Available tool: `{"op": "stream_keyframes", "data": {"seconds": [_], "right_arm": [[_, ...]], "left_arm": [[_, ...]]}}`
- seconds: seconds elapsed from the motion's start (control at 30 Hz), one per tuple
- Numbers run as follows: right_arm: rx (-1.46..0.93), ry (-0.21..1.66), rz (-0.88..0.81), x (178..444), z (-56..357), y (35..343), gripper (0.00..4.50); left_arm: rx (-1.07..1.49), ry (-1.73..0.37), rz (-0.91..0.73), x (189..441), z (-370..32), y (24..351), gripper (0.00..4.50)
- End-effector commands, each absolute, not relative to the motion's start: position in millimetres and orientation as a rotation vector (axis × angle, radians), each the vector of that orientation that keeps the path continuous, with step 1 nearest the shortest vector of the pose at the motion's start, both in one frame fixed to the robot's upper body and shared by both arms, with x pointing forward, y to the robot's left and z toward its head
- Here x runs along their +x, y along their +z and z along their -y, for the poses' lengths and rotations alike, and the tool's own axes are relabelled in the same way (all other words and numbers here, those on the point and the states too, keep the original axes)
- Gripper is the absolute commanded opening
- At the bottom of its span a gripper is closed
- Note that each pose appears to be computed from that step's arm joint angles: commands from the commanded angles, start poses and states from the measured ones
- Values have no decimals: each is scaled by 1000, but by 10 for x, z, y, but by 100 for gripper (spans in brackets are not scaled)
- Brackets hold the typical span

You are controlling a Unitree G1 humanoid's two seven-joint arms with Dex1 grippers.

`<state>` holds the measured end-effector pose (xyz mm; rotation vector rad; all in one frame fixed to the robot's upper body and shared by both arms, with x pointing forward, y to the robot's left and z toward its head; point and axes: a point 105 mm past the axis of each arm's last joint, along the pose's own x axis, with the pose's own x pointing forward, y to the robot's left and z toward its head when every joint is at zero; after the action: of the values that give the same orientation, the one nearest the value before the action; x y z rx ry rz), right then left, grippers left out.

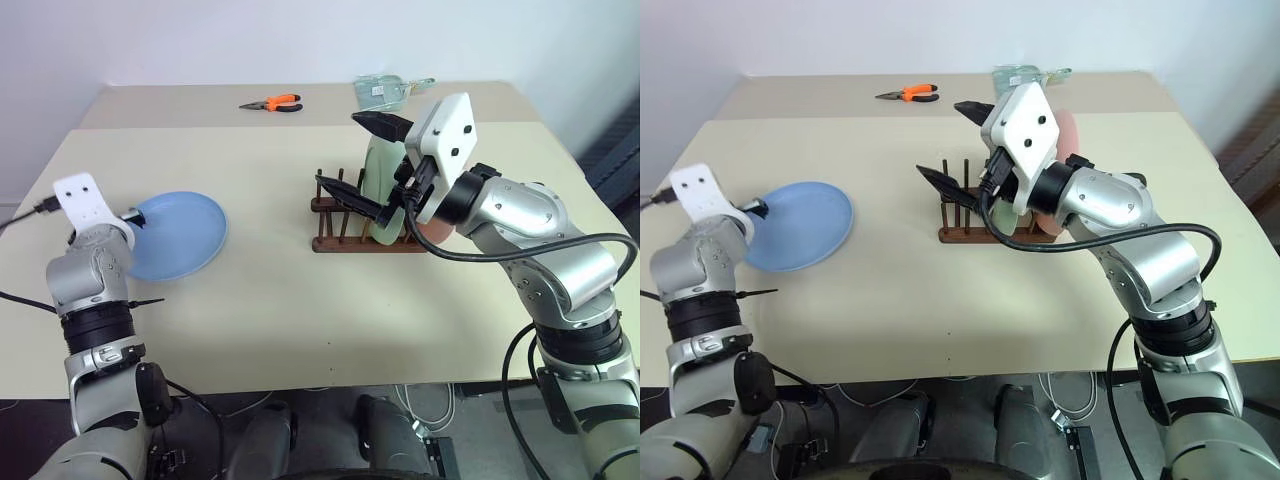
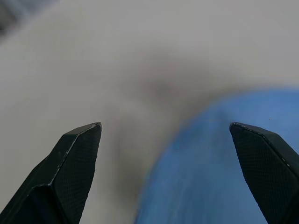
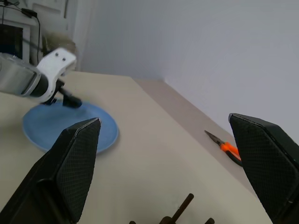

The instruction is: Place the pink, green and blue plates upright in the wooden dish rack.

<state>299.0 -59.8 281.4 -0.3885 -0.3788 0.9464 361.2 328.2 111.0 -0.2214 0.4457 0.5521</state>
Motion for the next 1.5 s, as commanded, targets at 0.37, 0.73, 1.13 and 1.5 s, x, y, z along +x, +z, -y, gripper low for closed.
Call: {"op": "stream_keyframes", "data": {"seconds": [0.37,0.73,1.13,1.5], "right_arm": [[-453,914,403,2982,646,2835,450],[-924,990,469,3076,152,2484,450],[-1139,865,514,3440,17,2397,161],[-966,846,658,3281,7,2684,0]], "left_arm": [[-403,348,-171,3770,-2894,1557,3],[-265,-161,271,3830,-1758,2807,3],[-238,-288,304,3702,-1503,2957,0],[-408,32,500,3676,-2530,3181,249]]}}
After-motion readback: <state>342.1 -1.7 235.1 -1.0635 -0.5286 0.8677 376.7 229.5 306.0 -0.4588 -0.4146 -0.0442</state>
